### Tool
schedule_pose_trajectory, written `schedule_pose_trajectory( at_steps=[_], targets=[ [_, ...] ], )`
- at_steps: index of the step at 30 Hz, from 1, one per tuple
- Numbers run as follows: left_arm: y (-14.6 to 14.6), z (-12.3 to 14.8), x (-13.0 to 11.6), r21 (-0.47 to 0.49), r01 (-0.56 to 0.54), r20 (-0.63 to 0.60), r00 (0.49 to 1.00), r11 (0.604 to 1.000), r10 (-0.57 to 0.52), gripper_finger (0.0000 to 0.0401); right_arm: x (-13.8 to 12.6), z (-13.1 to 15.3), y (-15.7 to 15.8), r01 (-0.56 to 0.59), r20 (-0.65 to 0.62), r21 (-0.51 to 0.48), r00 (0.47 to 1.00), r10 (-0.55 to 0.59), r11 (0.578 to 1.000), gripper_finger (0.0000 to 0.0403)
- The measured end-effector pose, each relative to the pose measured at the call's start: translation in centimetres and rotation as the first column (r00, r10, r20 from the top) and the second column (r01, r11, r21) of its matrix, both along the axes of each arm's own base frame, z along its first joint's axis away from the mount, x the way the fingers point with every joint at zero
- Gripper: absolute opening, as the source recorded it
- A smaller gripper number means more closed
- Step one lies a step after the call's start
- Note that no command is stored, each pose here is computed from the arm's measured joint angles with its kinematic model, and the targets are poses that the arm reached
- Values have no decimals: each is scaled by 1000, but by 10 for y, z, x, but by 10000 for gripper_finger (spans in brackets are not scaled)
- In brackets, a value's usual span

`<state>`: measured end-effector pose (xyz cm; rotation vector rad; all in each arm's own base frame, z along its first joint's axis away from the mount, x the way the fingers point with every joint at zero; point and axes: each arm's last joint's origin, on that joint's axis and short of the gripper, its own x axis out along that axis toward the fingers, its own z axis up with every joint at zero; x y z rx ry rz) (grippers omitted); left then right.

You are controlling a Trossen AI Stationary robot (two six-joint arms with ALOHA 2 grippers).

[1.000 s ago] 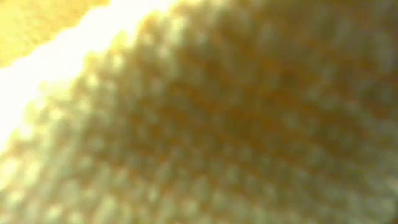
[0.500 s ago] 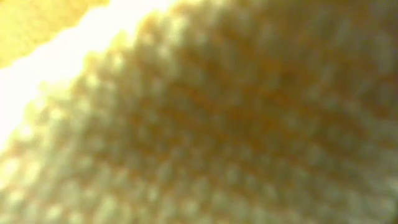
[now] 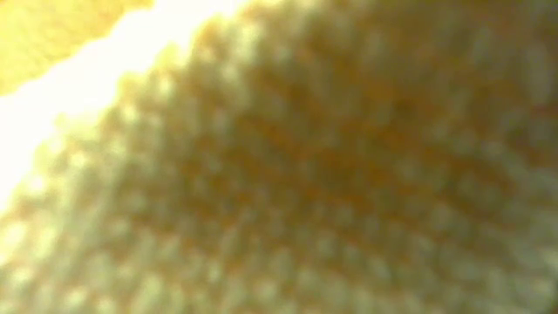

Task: Sort microfiber towel by color & place in baskets
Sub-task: Put the blue microfiber cloth into the left transparent bin

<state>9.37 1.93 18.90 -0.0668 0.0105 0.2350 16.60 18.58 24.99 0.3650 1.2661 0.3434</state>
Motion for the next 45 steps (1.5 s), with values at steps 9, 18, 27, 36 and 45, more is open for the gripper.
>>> schedule_pose_trajectory(
  at_steps=[9, 18, 27, 36, 45],
  targets=[
    [-7, 3, 13, -57, 210, 23, 978, 976, -209, 207, -6, -19, 19, 54, -87, -53, 994, -59, 997, 180],
    [-17, 6, 41, -39, 330, 61, 943, 943, -327, 207, -3, -44, 24, 51, -171, -172, 982, -81, 984, 180],
    [-30, 10, 75, 11, 408, 28, 913, 913, -408, 207, -3, -59, 24, 59, -227, -260, 966, -120, 964, 128],
    [-43, 21, 116, 41, 457, -65, 888, 888, -454, 207, -2, -58, 24, 28, -197, -271, 977, -83, 962, 8],
    [-48, 19, 134, 79, 477, -123, 876, 875, -466, 207, 2, -32, 26, 24, -147, -348, 986, -79, 937, 1]
  ],
)
